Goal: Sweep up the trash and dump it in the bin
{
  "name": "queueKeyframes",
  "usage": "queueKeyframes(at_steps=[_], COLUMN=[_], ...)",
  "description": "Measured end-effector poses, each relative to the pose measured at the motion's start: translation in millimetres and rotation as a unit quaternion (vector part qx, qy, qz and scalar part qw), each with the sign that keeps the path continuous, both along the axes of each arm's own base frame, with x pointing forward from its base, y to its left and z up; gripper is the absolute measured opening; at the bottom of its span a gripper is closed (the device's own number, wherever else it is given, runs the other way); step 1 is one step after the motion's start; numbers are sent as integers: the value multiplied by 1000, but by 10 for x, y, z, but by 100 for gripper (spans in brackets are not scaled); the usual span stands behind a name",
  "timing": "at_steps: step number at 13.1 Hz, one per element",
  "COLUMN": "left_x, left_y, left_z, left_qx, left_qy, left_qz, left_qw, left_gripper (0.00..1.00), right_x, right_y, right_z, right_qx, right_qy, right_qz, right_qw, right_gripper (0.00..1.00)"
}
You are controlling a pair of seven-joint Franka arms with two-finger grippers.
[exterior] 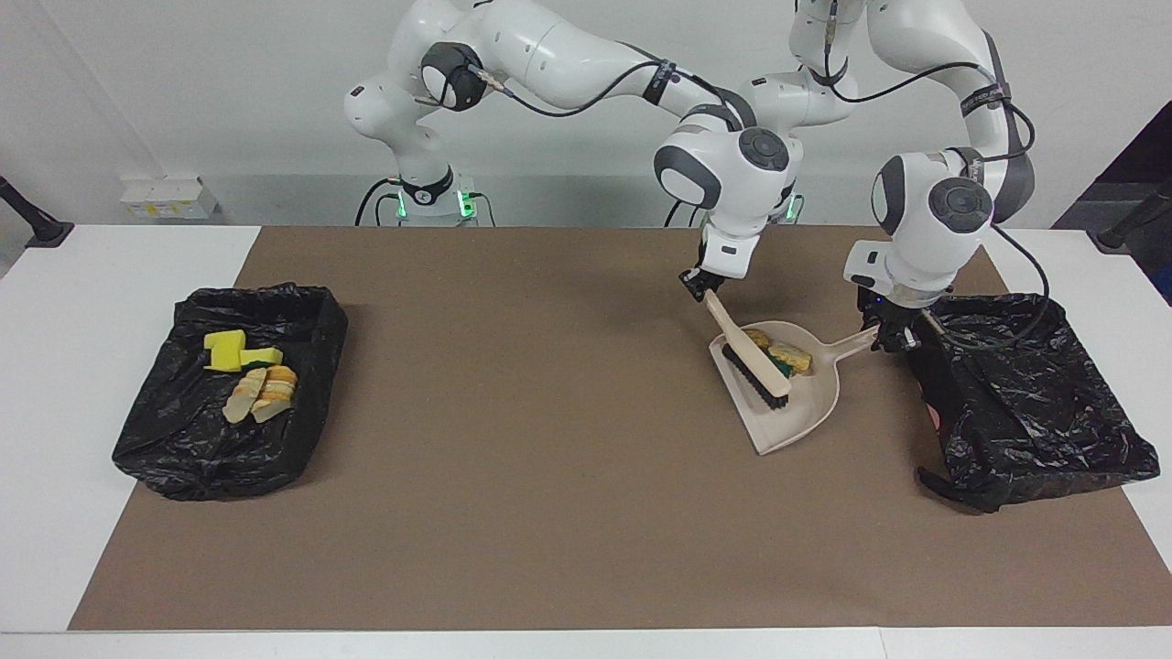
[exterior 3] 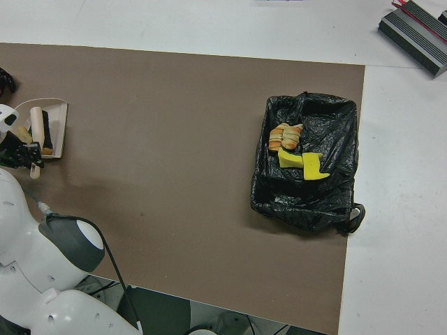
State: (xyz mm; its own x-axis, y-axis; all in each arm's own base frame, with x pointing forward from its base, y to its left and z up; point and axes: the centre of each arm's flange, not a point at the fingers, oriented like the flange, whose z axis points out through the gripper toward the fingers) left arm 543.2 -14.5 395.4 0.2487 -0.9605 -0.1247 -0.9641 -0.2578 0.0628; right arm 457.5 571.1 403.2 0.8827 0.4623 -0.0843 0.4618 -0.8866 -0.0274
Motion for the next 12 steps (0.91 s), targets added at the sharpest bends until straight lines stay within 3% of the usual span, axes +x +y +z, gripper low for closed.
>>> queueKeyframes(at_steps=[3, 9, 12], left_x=[-1, -51, -99], left_y=[160, 380, 544], left_z=[137, 283, 324], left_qx=[-33, -76, -84], left_qy=[-11, -17, -11], left_qz=[41, 94, 115], left_qw=[999, 993, 990], left_gripper=[32, 32, 32], right_x=[133, 79, 100], right_y=[-239, -239, -243], right_z=[295, 231, 239], right_qx=[6, -3, -15], right_qy=[-9, -5, -29], right_qz=[-23, -32, -20], right_qw=[1000, 999, 999], right_gripper=[27, 27, 27])
